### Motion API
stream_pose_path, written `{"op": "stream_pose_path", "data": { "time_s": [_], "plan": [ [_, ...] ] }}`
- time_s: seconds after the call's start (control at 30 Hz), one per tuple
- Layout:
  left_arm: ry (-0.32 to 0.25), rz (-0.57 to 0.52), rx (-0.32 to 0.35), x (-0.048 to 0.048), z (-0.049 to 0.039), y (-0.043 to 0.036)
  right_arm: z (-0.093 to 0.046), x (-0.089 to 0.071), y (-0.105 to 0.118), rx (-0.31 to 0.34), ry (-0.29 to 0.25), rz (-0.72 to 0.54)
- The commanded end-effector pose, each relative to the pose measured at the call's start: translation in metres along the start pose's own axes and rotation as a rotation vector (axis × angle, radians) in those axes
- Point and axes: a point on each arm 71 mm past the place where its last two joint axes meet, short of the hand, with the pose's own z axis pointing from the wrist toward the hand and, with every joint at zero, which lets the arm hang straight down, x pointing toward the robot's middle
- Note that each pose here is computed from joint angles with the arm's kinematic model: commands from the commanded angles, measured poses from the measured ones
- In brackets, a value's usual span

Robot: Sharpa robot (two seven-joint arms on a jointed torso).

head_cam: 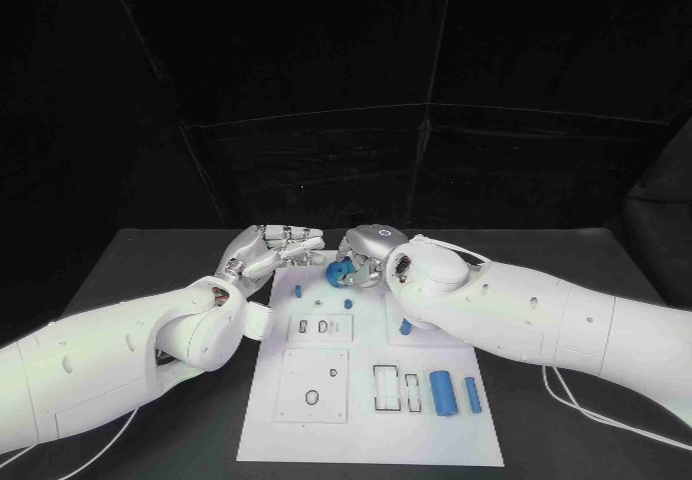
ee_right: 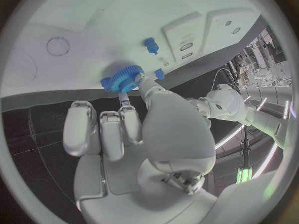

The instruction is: Assemble the parts on the task board

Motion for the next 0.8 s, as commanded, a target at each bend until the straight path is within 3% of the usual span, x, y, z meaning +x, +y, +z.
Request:
{"op": "stream_pose_path", "data": {
  "time_s": [0.03,0.6,0.8],
  "plan": [
    [0.011,0.000,0.011,0.0009,0.0005,-0.0017,0.0007,0.0020,-0.0006,0.003,0.030,-0.013],
    [0.009,0.001,0.009,0.0004,0.0006,-0.0015,0.0004,0.0030,-0.0047,0.023,0.043,-0.004],
    [0.007,0.002,0.008,-0.0001,0.0006,-0.0015,-0.0005,0.0053,-0.0089,0.038,0.079,0.009]
  ]
}}
